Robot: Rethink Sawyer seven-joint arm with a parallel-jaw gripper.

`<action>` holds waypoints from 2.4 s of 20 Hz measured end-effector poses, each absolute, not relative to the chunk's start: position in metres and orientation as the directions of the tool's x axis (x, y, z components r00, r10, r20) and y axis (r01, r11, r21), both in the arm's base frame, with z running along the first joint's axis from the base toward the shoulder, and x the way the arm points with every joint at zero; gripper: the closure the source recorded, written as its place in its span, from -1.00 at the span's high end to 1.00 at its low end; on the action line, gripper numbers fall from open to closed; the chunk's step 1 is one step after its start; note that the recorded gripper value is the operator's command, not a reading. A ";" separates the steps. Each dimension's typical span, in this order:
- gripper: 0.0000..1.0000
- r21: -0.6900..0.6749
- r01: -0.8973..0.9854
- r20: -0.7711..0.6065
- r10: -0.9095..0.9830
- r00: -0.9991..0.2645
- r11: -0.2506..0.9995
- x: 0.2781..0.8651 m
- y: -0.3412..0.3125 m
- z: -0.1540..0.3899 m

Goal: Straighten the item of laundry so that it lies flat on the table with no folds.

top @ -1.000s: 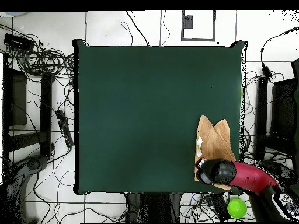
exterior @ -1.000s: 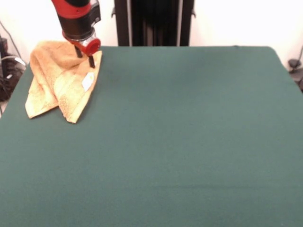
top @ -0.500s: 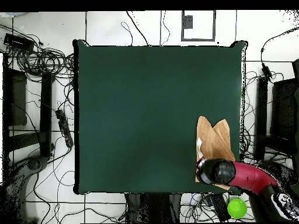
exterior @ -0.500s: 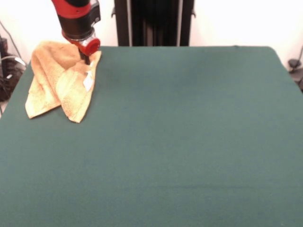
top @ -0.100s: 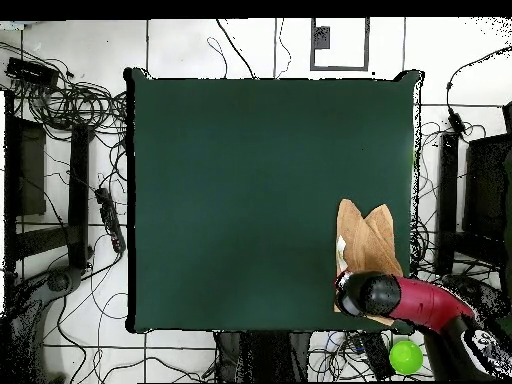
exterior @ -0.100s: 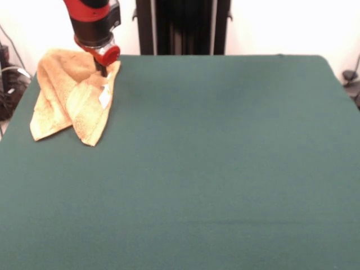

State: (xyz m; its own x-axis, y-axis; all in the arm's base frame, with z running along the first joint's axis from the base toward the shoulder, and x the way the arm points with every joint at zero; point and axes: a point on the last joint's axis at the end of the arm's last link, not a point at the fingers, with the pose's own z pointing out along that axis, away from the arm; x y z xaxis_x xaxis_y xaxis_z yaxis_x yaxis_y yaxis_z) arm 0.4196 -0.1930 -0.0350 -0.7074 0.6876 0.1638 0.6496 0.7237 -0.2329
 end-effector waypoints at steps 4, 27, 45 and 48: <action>-1.00 -0.235 0.665 0.163 0.703 -0.692 0.709 0.422 -0.191 -0.034; -1.00 -0.163 0.843 0.249 0.848 -0.468 0.513 0.457 -0.136 -0.035; -1.00 -0.077 0.886 0.378 0.835 -0.399 0.458 0.483 -0.067 -0.031; -1.00 -0.060 0.886 0.397 0.825 -0.402 0.460 0.486 -0.058 -0.031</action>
State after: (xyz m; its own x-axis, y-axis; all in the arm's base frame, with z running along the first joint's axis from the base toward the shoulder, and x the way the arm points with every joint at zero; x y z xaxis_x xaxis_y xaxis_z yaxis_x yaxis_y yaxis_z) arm 0.4862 -0.0577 -0.0306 -0.4017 0.8252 0.3970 0.8858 0.4602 -0.0603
